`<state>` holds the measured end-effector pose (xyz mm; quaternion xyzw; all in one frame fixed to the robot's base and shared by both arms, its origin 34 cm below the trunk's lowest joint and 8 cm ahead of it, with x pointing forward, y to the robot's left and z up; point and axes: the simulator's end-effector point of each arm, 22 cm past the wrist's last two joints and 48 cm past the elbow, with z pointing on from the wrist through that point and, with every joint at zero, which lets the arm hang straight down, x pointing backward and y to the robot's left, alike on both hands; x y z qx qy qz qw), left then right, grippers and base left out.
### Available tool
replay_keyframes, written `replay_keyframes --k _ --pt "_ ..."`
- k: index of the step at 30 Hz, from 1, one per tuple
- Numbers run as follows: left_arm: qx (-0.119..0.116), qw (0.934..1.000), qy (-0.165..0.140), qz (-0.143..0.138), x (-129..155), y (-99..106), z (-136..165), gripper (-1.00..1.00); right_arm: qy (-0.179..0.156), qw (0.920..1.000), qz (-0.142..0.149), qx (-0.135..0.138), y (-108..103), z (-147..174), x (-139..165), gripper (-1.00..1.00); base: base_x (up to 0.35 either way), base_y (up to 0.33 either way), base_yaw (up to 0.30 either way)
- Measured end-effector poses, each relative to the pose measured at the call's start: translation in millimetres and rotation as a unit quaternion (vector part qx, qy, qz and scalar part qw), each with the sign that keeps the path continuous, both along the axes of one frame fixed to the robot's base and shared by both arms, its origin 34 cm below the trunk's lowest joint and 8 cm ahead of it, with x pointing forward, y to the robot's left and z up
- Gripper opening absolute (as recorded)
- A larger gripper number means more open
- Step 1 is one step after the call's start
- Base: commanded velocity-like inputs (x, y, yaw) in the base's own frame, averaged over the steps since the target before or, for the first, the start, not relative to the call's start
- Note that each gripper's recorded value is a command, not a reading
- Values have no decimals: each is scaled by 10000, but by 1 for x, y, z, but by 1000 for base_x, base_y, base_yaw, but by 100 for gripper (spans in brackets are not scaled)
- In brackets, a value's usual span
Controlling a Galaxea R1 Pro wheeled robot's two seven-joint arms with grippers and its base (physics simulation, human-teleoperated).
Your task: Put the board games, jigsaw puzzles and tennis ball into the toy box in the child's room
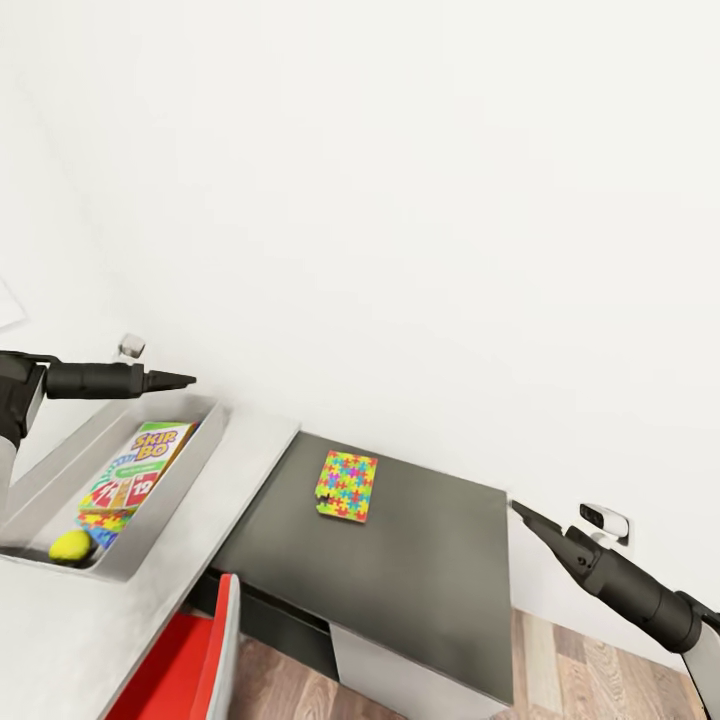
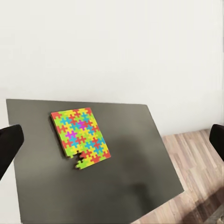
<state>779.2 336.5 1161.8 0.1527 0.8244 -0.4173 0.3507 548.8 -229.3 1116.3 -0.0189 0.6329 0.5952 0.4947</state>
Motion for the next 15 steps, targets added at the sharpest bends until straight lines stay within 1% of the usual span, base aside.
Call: replay_keyframes --k 6,15 --pt "-10 10000 -32 -3 -1 -1 5 100 -43 10000 -1 -1 0 4 -1 100 -4 -5 -148" --pt "-14 10000 -39 -6 -2 -1 6 100 -55 10000 -10 3 0 4 -1 100 0 0 -22"
